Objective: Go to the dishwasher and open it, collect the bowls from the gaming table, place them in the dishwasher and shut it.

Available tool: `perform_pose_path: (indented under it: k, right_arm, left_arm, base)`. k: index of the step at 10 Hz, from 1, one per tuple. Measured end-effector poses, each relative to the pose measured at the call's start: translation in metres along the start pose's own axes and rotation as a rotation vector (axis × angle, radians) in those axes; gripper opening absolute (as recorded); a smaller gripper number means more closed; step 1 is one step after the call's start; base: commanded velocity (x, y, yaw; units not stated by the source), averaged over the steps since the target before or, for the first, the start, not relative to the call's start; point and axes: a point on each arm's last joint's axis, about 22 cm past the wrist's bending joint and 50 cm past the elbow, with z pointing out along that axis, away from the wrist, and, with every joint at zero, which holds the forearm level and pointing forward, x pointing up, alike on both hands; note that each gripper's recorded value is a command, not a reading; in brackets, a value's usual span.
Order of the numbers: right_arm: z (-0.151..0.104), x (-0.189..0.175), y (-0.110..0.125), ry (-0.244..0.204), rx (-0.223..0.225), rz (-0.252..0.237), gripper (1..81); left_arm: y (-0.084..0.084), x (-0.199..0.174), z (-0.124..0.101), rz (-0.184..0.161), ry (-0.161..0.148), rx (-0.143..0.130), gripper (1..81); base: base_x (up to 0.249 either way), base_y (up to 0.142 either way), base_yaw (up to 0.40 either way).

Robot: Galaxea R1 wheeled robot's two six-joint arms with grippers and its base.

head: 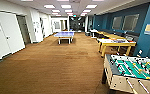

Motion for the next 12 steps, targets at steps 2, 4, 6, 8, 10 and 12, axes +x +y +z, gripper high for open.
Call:
perform_pose_path:
  k: [2,4,6,8,10,12]
  right_arm:
    - [-0.009,0.007,0.029,0.010,-0.043,-0.002,81.1]
    - [-0.008,0.005,0.031,0.007,-0.047,-0.001,81.1]
    - [-0.005,0.005,0.021,0.006,-0.034,-0.004,81.1]
    - [-0.007,0.005,0.027,0.006,-0.042,-0.004,81.1]
    - [-0.008,0.005,0.028,0.007,-0.044,-0.004,81.1]
    - [-0.007,0.004,0.026,0.006,-0.041,-0.003,81.1]
  left_arm:
    - [0.031,0.009,0.007,0.000,0.013,-0.045,81.1]
    - [0.033,0.008,0.007,-0.001,0.011,-0.047,81.1]
    - [0.028,0.009,0.006,0.000,0.012,-0.038,81.1]
    - [0.033,0.008,0.007,-0.001,0.011,-0.045,81.1]
    - [0.033,0.009,0.007,0.000,0.012,-0.045,81.1]
    - [0.034,0.008,0.007,-0.001,0.011,-0.046,81.1]
  base:
    - [0.185,0.000,0.000]
    - [0.185,0.000,0.000]
    - [0.185,0.000,0.000]
    - [0.185,0.000,0.000]
    - [0.185,0.000,0.000]
    - [0.185,0.000,0.000]
